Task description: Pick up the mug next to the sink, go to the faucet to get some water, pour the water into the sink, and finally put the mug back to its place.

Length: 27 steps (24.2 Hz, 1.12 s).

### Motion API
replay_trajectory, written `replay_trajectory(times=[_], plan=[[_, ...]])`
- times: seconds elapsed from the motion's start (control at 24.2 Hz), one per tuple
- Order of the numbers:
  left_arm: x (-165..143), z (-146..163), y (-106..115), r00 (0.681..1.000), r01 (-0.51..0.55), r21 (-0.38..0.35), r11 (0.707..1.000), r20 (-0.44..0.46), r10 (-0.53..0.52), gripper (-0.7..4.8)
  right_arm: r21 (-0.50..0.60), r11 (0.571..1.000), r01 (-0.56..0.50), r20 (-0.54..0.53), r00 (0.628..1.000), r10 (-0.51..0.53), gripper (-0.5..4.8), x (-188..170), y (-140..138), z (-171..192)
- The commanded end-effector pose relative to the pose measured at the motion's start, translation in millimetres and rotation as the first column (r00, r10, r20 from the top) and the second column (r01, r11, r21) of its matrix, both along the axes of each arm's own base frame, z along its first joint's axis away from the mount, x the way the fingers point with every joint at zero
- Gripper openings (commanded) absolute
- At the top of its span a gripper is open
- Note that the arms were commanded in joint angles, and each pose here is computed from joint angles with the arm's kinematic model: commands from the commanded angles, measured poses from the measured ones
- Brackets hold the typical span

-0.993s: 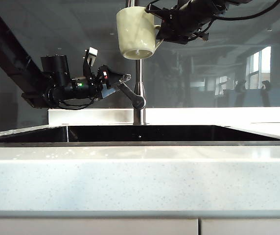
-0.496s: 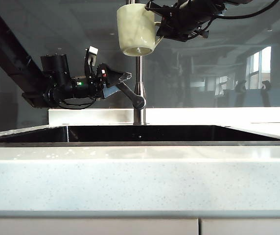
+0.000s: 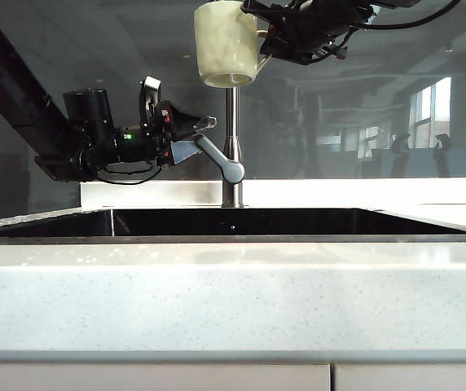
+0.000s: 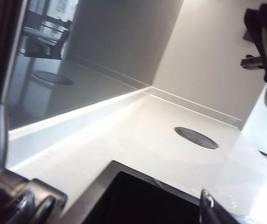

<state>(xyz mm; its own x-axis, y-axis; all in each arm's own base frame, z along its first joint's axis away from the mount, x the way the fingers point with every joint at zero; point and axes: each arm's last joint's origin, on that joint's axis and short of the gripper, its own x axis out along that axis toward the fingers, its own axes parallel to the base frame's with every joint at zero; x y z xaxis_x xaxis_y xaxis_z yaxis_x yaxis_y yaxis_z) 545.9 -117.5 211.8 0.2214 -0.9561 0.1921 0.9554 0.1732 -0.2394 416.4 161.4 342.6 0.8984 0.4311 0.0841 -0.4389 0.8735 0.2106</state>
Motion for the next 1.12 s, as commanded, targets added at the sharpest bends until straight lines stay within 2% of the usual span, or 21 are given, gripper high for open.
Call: replay_trajectory(times=[0.04,0.33,0.66,0.79,0.99,1.12], plan=[[-6,13,-2,0.996,0.083,0.013,0.996,0.034,-0.083,4.79,0.052,0.999,-0.003,0.09,0.996,-0.001,-0.03,-5,-1,18],[-7,14,-2,0.996,0.091,0.013,0.996,0.021,-0.091,4.79,0.054,0.998,0.01,0.09,0.996,-0.015,-0.03,-5,-1,18],[-3,15,-1,0.98,-0.054,-0.01,0.999,0.191,0.054,4.79,0.054,0.998,0.009,0.09,0.996,-0.014,-0.03,-5,-1,18],[0,11,-1,0.976,-0.096,0.002,0.995,0.198,0.094,4.79,0.054,0.998,0.009,0.09,0.996,-0.014,-0.03,-5,-1,19],[6,0,-1,0.971,-0.152,0.062,0.986,0.196,0.137,4.79,0.054,0.999,0.008,0.09,0.996,-0.013,-0.03,-5,0,19],[9,-3,1,0.957,-0.23,0.065,0.971,0.194,0.214,4.79,0.054,0.999,0.007,0.09,0.996,-0.012,-0.03,-5,0,19]])
